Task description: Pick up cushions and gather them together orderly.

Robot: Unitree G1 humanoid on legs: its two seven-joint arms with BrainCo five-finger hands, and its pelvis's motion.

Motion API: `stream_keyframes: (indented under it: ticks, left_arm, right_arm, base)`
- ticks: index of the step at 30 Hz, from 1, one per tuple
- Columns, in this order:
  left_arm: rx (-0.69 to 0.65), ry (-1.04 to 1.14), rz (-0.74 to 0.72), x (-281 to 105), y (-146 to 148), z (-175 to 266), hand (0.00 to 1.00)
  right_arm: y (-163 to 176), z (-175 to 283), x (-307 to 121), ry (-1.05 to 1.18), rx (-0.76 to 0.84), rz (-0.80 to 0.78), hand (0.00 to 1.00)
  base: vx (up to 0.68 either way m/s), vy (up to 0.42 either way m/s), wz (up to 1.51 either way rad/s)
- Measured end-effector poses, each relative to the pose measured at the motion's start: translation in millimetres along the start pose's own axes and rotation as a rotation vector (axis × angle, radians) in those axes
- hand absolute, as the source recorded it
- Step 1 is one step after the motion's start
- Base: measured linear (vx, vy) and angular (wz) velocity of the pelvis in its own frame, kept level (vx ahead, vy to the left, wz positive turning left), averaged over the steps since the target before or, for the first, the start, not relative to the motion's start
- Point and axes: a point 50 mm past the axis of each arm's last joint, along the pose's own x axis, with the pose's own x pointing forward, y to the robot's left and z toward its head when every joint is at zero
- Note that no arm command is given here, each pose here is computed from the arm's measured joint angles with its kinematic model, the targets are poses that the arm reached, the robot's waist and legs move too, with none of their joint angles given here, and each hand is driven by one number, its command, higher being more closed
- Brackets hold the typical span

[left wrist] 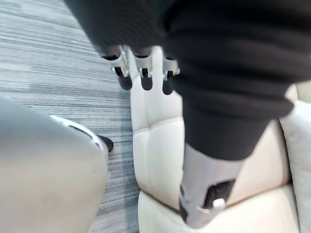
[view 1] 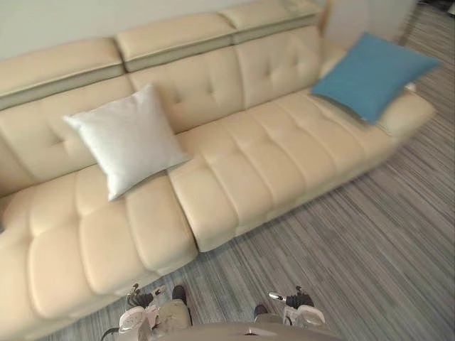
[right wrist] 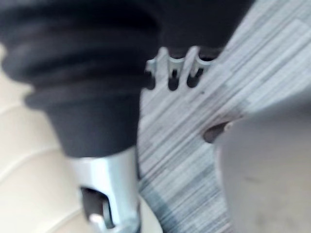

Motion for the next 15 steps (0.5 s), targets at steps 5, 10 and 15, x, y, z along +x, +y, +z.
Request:
stream_keyframes:
  ticks: [5,10,15]
  left_arm:
    - [0.015,-0.024,-0.005,3,-1,11,0.00]
    - [0.041,-0.019,-0.008,4,0,11,0.00]
    - [0.068,-0.036,-0.049,6,-11,18,0.00]
  right_arm:
    - [0,-8,-3,0.023,0.068,-0.017,0.00]
    - [16,12,0,-0.032,0.045,0.022,0.00]
    - [-7,10,5,-0.017,0.022,-0.033,0.00]
  base:
    - [0.03,0.029,-0.88]
    - [0.09,-0.020,-2.13]
    - [0.08,-0.069,-1.11]
